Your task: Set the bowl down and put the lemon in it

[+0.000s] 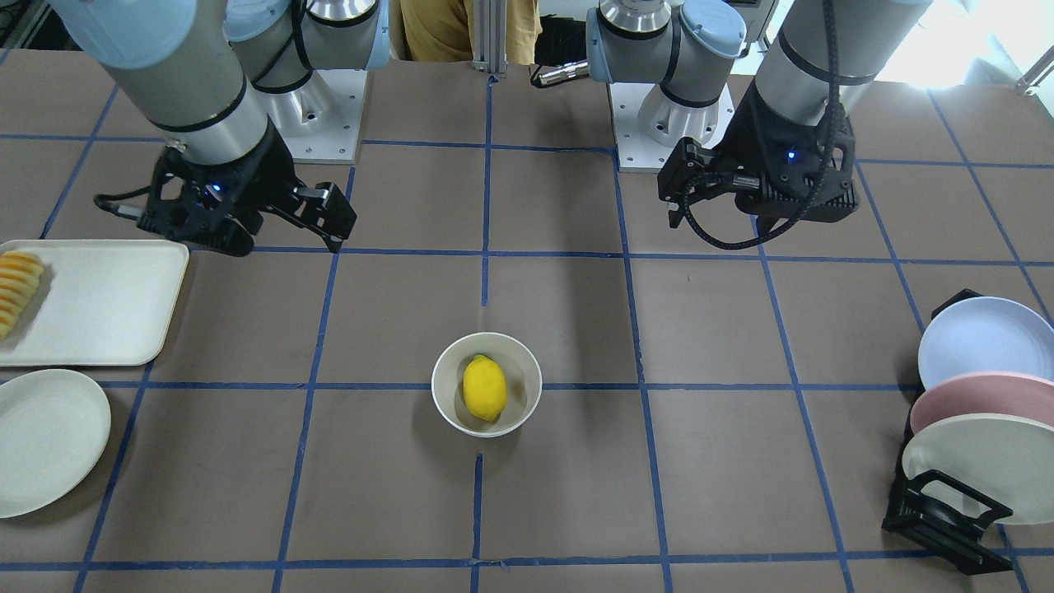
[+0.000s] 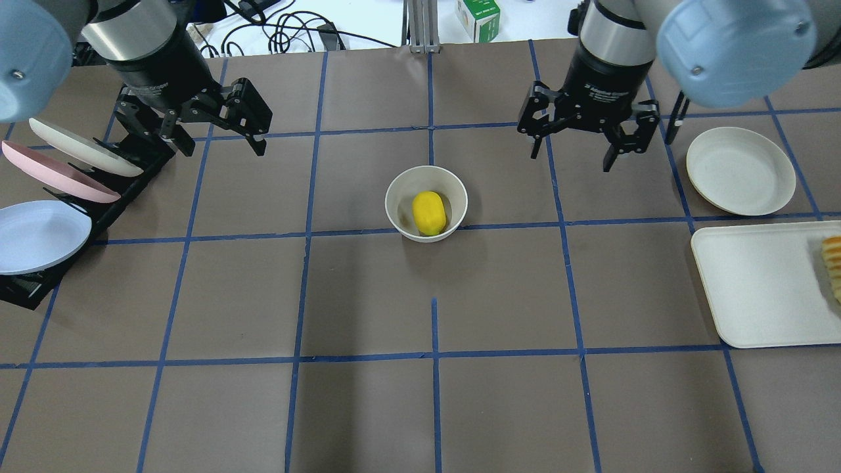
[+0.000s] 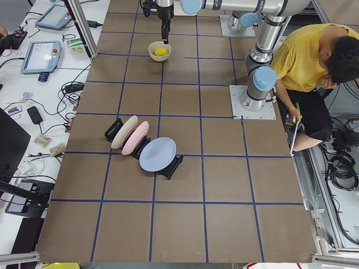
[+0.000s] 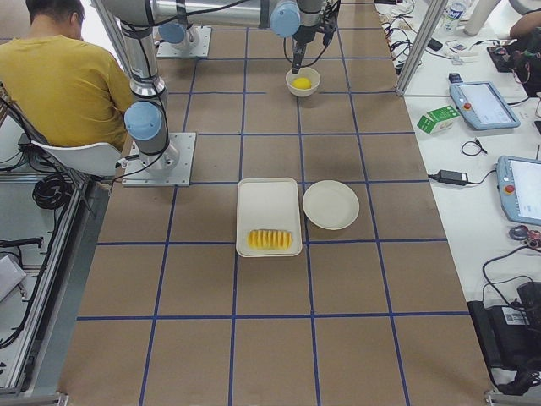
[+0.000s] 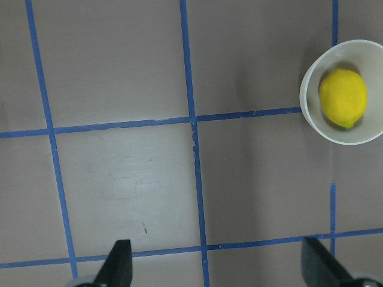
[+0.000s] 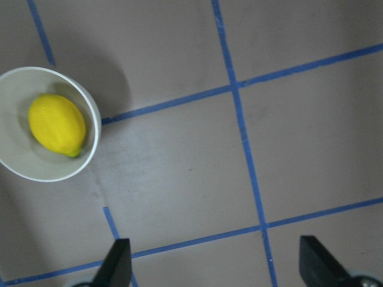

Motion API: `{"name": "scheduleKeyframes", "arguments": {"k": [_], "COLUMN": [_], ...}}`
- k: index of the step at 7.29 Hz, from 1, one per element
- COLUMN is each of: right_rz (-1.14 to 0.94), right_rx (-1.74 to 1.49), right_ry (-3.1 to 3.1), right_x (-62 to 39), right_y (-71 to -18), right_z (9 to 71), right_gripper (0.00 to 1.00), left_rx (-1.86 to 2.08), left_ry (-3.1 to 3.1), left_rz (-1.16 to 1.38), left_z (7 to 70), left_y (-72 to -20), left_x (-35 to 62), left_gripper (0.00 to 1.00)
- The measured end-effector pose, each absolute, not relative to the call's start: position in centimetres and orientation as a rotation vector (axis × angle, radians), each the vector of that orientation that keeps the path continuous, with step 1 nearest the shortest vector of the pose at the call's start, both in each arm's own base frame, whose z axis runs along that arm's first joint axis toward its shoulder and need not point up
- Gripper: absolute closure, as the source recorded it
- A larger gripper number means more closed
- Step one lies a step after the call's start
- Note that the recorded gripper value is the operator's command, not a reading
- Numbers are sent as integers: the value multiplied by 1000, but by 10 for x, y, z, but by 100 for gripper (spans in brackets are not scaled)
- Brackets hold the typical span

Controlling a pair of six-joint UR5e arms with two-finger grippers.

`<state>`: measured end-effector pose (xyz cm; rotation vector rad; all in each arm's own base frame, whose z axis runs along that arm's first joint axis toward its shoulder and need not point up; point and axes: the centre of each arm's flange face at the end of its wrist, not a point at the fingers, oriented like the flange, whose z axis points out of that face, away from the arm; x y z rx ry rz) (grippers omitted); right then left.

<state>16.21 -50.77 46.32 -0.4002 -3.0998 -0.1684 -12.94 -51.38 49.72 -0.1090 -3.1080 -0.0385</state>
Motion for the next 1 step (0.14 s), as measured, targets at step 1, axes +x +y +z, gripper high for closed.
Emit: {"name": "scheduleKeyframes", "arguments": {"k": [1], "right_rz": [-146], "right_rx": [-396], "right_ry": [-3032], "right_x": [150], "right_y": [-492], "right_z": [480], "right_gripper": [0], "left_rx": [-110], "left_ry": [-3108], "left_rz": [-39], "left_z": [497], "left_y": [-514], "left_x": [-129], "left_gripper": [0]}}
